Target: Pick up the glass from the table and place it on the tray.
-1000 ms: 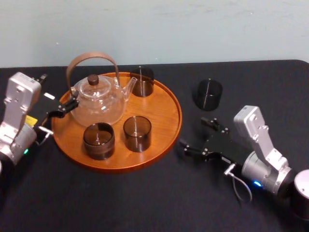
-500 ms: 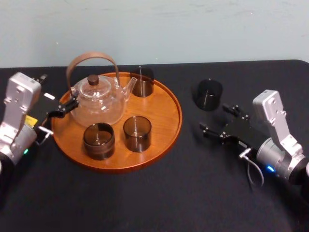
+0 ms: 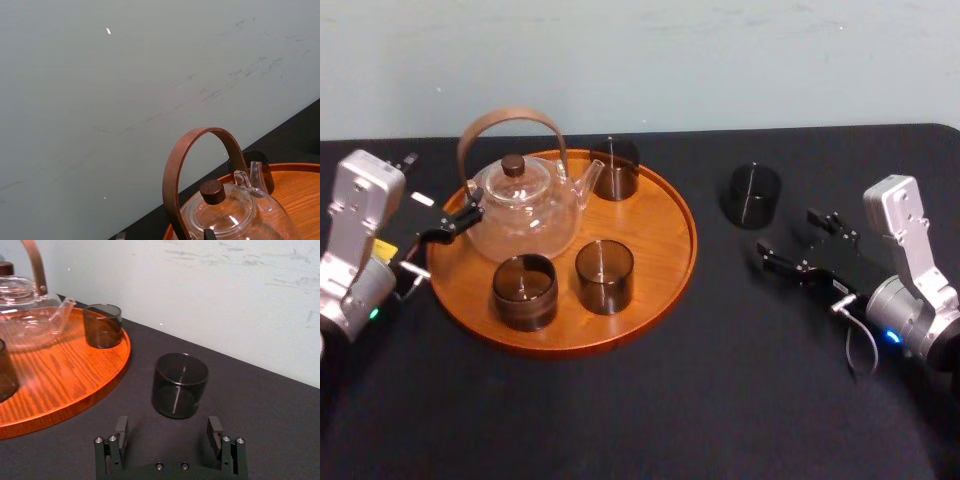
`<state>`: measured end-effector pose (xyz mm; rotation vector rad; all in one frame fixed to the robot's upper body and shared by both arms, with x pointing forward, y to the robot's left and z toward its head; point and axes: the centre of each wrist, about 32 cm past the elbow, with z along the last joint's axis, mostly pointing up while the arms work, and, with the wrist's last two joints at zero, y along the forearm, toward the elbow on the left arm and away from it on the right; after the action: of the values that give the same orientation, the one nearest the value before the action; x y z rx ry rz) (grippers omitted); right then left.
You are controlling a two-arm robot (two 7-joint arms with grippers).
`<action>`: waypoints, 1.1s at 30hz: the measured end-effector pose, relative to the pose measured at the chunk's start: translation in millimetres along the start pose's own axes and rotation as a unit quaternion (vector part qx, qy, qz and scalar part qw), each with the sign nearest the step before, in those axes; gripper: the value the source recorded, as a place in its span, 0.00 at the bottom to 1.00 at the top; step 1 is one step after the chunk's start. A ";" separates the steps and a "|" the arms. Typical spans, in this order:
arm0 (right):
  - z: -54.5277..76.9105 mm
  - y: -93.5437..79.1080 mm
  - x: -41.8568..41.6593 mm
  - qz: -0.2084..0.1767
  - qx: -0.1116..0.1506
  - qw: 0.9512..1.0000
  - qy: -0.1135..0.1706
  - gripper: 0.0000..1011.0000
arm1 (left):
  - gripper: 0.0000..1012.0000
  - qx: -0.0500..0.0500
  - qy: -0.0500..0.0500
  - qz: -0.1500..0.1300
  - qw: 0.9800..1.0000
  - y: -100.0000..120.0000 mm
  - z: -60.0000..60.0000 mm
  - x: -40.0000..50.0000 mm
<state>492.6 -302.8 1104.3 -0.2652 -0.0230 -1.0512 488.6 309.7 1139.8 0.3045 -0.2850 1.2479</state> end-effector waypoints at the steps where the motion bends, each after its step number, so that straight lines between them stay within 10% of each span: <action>1: -0.1 0.8 1.4 -0.003 0.000 1.000 0.001 0.99 | 1.00 0.000 0.000 0.000 1.000 0.0 0.0 0.0; 33: 11.4 58.4 18.4 -0.007 -0.015 1.000 0.005 0.99 | 1.00 0.000 0.000 0.000 1.000 0.0 0.0 0.0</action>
<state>553.2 -288.7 1106.0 -0.2885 -0.0006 -1.0683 488.7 309.7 1139.8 0.3044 -0.2851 1.2480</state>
